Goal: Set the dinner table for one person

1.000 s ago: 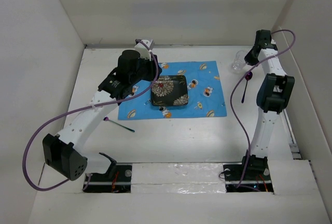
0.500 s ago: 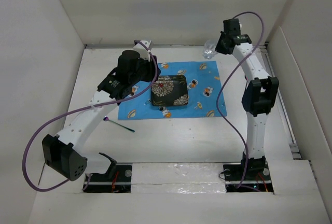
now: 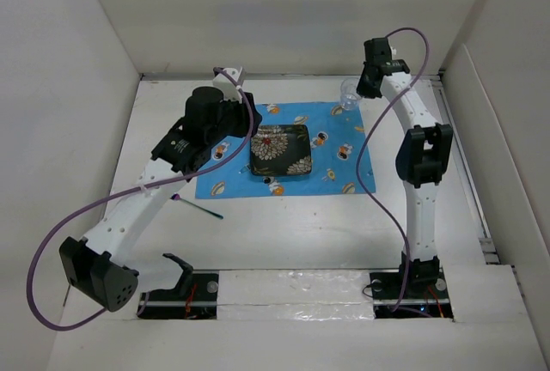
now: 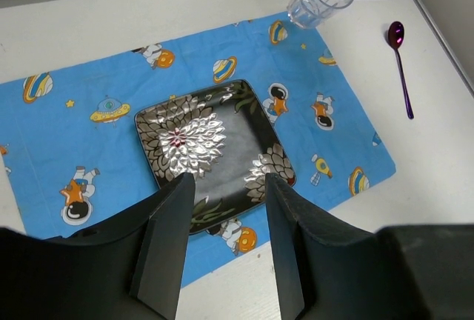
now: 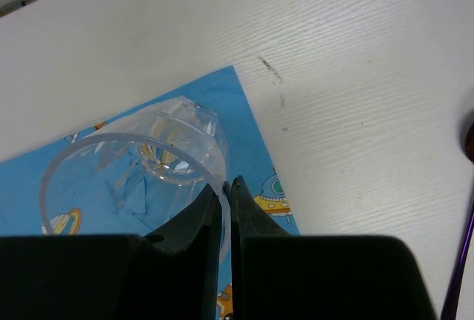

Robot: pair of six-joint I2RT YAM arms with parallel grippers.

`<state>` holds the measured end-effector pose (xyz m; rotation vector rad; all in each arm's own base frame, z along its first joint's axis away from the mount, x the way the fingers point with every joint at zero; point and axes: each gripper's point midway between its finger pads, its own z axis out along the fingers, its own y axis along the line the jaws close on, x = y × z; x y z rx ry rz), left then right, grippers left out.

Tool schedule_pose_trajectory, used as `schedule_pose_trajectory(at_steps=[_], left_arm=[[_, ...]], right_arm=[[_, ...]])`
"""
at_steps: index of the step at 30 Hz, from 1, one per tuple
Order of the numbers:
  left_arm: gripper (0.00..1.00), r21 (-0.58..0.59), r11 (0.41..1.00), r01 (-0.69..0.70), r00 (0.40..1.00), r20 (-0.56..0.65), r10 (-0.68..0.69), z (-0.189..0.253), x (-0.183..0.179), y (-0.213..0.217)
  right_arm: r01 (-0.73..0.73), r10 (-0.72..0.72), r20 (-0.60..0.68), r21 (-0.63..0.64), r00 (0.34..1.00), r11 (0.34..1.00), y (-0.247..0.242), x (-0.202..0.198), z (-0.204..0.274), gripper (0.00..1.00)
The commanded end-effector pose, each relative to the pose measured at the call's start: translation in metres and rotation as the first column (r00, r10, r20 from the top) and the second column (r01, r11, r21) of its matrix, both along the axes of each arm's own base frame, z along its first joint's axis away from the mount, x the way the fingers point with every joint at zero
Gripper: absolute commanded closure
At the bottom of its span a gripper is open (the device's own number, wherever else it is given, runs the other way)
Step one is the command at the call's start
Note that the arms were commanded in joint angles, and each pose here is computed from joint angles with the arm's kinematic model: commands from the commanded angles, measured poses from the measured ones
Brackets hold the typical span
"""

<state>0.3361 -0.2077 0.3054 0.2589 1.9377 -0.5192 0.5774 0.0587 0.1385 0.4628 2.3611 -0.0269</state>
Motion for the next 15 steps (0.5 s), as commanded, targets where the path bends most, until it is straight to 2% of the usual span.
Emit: schedule_pose_trajectory(at_steps=[1,6,11,14,15], left_arm=[[0.6,-0.026,1.0,-0.011,1.0,0.016,0.011,0.006,-0.003,0.002],[0.6,-0.03,0.999,-0.011,1.0,0.01,0.012,0.006,-0.003,0.001],[0.6,-0.034,0.999,-0.012,1.0,0.004,0.012,0.004,-0.002,0.0],[0.6,-0.037,0.999,-0.01,1.0,0.001,0.01,0.002,-0.002,-0.001],[0.6,-0.038,0.999,-0.011,1.0,-0.006,0.01,0.0,-0.002,-0.001]], right_arm=[[0.027,-0.026,0.036,-0.035,0.999,0.999,-0.011,0.006,0.012,1.0],[0.002,-0.002,-0.029,-0.011,1.0,1.0,-0.004,0.001,-0.016,1.0],[-0.02,0.02,-0.041,0.018,0.999,1.0,0.002,0.001,-0.022,0.99],[-0.007,0.008,-0.039,0.021,0.999,1.0,-0.003,0.003,-0.017,0.82],[-0.008,0.009,-0.036,0.02,0.999,1.0,-0.003,0.003,-0.015,0.72]])
